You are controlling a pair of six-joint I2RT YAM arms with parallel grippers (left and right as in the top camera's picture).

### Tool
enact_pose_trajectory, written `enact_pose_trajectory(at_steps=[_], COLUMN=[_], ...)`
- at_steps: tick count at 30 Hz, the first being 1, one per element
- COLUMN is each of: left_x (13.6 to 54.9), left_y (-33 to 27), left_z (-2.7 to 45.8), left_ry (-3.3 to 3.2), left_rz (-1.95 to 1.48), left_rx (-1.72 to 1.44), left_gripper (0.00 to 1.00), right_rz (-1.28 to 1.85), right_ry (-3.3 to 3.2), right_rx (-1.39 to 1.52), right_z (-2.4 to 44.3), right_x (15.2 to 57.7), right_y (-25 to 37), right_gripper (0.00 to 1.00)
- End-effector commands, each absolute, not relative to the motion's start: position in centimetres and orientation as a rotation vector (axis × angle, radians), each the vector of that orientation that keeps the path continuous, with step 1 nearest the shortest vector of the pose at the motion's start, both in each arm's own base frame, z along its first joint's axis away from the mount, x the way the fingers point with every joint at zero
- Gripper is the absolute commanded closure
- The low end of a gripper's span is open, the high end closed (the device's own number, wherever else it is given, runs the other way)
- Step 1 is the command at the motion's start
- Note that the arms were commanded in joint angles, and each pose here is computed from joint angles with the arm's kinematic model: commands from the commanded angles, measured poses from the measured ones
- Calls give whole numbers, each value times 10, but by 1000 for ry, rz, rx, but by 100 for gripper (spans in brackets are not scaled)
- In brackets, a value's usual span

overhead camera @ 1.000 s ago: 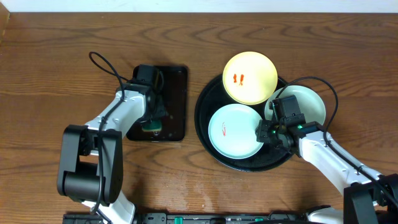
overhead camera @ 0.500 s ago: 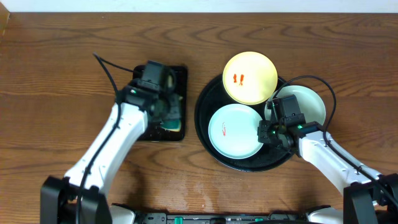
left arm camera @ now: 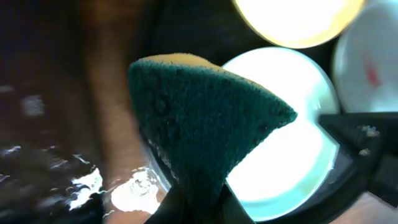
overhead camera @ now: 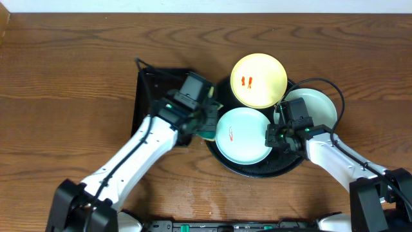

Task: Clean dirty plates on tray and stack at the side
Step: 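Scrub the left pale green plate with the held sponge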

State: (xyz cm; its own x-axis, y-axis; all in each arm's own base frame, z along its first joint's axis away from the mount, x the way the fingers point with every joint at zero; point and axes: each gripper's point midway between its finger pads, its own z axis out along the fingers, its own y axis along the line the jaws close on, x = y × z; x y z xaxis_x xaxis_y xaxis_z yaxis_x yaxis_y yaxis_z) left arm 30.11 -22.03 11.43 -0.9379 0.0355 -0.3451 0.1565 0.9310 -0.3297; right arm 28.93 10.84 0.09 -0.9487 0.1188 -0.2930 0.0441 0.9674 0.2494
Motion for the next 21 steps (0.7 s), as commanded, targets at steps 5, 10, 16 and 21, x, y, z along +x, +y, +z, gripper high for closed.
enact_pose_trajectory(at_steps=[5, 10, 16, 21], left_x=[297, 285, 279, 303], left_y=[-281, -320, -310, -233], left_z=[75, 38, -12, -30], left_ry=[2798, 2894, 3006, 2974], left_rz=[-672, -883, -786, -204], left_rx=[148, 102, 75, -67], left_gripper=[92, 92, 92, 93], right_rz=[285, 288, 301, 297], right_ry=[2879, 2880, 2882, 2891], right_rx=[142, 141, 140, 141], right_z=[-19, -19, -19, -19], right_x=[274, 274, 274, 272], right_y=[103, 103, 105, 104], right_gripper=[99, 99, 99, 99])
